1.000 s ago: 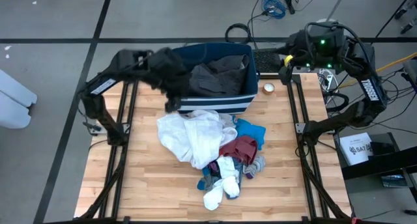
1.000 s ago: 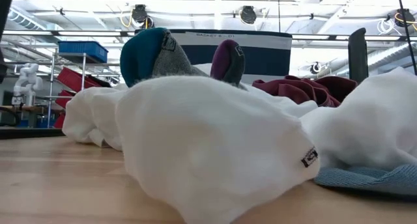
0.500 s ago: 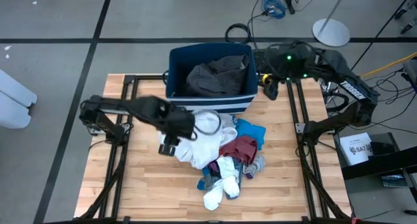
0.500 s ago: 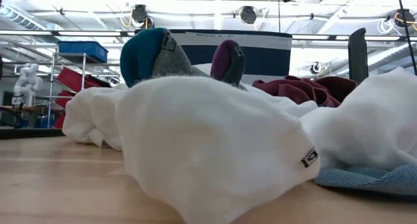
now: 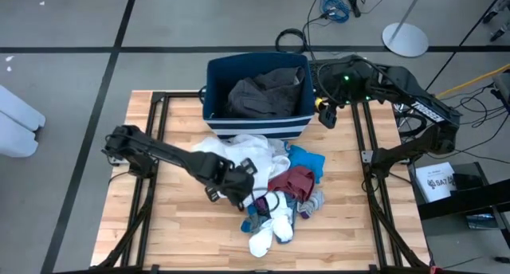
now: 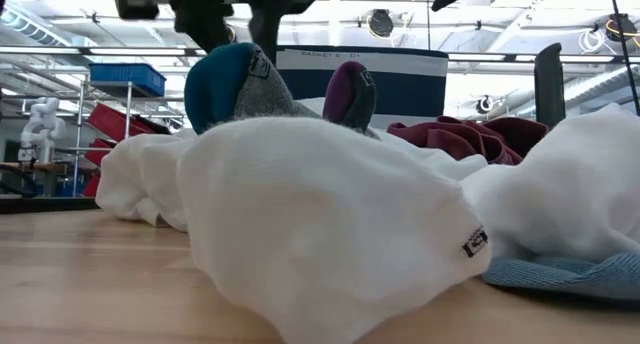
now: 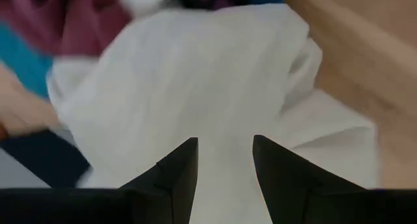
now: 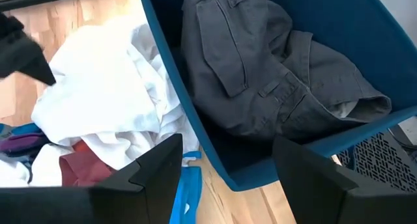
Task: Sort clothes
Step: Put the white polo shirt into the blue laundry organizer
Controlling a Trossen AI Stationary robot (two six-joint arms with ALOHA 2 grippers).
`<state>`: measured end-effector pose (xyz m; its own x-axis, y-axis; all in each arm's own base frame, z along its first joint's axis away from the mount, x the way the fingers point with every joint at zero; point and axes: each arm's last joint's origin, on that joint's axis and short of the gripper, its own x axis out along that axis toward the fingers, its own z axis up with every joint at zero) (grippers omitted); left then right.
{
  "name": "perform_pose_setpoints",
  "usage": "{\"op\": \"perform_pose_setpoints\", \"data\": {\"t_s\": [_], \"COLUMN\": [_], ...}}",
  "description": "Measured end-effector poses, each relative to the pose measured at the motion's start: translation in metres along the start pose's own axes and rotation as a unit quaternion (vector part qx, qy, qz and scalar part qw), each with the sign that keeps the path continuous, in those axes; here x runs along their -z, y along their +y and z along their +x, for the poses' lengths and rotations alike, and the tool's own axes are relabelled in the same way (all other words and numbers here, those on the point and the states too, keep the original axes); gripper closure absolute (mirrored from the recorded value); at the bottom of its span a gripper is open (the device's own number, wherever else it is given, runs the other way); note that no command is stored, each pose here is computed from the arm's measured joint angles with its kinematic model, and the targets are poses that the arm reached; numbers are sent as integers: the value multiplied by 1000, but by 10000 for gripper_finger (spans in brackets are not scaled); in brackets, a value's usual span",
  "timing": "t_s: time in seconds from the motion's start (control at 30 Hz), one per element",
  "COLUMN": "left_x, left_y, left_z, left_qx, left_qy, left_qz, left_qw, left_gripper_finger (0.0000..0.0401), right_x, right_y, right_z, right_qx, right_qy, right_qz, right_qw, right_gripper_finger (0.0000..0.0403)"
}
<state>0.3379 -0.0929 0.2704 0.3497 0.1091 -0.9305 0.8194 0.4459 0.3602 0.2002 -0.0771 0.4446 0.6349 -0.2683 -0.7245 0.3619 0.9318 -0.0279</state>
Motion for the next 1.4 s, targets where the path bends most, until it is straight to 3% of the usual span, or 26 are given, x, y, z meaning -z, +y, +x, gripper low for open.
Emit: {"op": "perform_pose_setpoints", "data": {"t_s": [0.13, 0.33, 0.6, 1.0, 1.27, 1.4], "left_x": [-10, -18, -20, -19, -18, -21], "left_y": [-5, -9, -9, -9, -7, 1], "left_z": [19, 37, 41, 41, 38, 27], "left_qx": [9, -2, -11, -10, -33, -71], "left_qy": [27, 72, 87, 88, 116, 141], "left_qz": [90, 166, 170, 169, 145, 142], "left_qw": [996, 984, 982, 982, 982, 977], "left_gripper_finger": [244, 244, 266, 391, 397, 398], "right_x": [1, 1, 1, 1, 1, 1], "right_y": [0, 0, 0, 0, 0, 0], "right_z": [-2, -3, -3, -3, -3, -3], "right_qx": [0, 0, 0, 0, 0, 0], "right_qy": [-3, -4, -5, -5, -5, -5], "right_qz": [1, 1, 0, 0, 0, 0], "right_qw": [1000, 1000, 1000, 1000, 1000, 1000], "right_gripper_finger": [176, 176, 176, 176, 176, 176]}}
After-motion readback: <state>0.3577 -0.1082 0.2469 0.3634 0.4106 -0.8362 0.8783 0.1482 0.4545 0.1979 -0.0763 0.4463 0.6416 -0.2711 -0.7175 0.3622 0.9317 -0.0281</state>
